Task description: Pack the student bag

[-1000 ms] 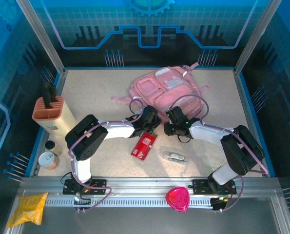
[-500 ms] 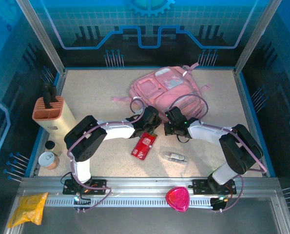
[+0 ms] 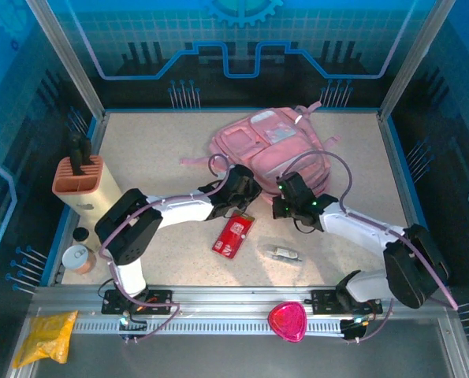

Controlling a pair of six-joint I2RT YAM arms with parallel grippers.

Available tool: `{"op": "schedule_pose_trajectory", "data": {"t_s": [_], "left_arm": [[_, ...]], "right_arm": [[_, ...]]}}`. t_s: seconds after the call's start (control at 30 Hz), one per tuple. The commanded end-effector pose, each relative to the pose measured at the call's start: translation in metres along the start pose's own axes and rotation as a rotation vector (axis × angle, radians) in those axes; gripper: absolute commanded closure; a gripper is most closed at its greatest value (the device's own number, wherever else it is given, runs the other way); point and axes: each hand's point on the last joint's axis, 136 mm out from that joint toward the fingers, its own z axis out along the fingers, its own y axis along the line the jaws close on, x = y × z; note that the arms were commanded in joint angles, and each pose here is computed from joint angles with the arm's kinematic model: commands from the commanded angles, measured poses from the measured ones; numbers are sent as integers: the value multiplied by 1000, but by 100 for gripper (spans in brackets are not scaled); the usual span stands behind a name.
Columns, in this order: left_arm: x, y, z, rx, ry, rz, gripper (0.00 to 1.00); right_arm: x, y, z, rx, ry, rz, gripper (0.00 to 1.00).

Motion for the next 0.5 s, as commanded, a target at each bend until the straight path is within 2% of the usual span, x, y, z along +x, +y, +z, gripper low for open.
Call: {"op": "schedule_pose_trajectory", "data": {"t_s": [0.0, 0.17, 0.27, 0.47], "left_arm": [[-43, -20, -18, 32, -101, 16, 100], [-73, -11, -24, 14, -131, -6, 100], [-91, -5, -30, 9, -128, -8, 100], [-115, -8, -24, 24, -123, 1, 100]], "right_arm": [[25, -25, -8, 71, 75, 1, 100], [29, -43, -16, 50, 93, 80, 100], [30, -52, -28, 97, 92, 62, 100], [30, -43, -31, 66, 122, 44, 100]]}}
